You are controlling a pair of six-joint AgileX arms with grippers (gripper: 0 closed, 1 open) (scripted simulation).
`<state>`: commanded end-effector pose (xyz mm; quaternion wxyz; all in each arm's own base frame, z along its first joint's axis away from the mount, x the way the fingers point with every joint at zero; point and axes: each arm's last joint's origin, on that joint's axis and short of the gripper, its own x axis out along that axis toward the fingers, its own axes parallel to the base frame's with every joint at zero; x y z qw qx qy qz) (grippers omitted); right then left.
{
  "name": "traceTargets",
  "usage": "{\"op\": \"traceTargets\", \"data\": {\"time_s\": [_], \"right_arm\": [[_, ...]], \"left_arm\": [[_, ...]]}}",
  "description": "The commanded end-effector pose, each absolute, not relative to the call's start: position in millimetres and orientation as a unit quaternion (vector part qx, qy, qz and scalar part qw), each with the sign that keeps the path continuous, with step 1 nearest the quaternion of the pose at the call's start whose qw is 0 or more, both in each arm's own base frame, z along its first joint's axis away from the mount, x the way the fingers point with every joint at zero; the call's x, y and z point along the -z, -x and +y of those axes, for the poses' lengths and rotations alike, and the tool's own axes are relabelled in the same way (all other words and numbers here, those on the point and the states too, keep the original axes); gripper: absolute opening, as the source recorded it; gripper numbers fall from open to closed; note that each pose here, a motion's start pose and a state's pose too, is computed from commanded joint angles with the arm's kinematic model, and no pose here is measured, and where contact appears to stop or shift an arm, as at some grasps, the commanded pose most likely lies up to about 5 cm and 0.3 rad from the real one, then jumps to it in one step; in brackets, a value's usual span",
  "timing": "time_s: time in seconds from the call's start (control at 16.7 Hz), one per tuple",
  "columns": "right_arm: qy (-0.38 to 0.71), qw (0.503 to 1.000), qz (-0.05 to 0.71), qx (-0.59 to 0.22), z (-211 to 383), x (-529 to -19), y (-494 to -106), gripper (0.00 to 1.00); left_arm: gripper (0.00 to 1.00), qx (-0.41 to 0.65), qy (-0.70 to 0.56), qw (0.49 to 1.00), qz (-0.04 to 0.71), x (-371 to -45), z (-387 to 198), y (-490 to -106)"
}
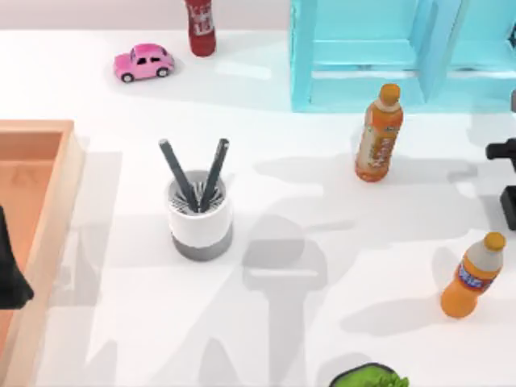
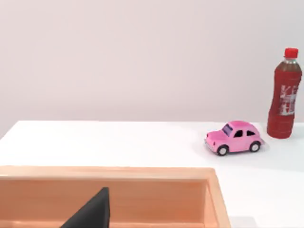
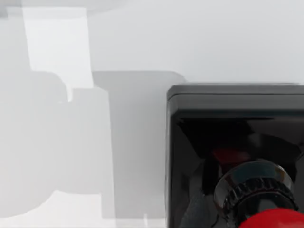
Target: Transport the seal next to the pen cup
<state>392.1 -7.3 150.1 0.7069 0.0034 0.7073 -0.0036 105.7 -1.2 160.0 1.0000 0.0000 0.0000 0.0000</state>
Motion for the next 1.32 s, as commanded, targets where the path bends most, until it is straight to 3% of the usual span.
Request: {"op": "traceTargets", "data": {"time_s": [0.36,0.6,0.9,1.32], "right_arm": [[-0.004,0.7,0.714,0.005,18.1,-169.4,-402.0,0.0],[-0.003,0.706,0.708,0.004,68.3,-223.6,-413.2,0.0],[-0.003,0.708,0.706,0.004,123.3,-281.7,-398.9,0.0],[-0.006,0.709,0.705,0.005,132.1,-291.6,-393.4,0.0]], "left_arm": [[1.0,0.0,0.0,1.0,0.0,-160.0,-1.2,-105.7],[1.0,0.0,0.0,1.0,0.0,-160.0,-1.2,-105.7],[1.0,0.0,0.0,1.0,0.0,-160.0,-1.2,-105.7],[1.0,0.0,0.0,1.0,0.0,-160.0,-1.2,-105.7]]}}
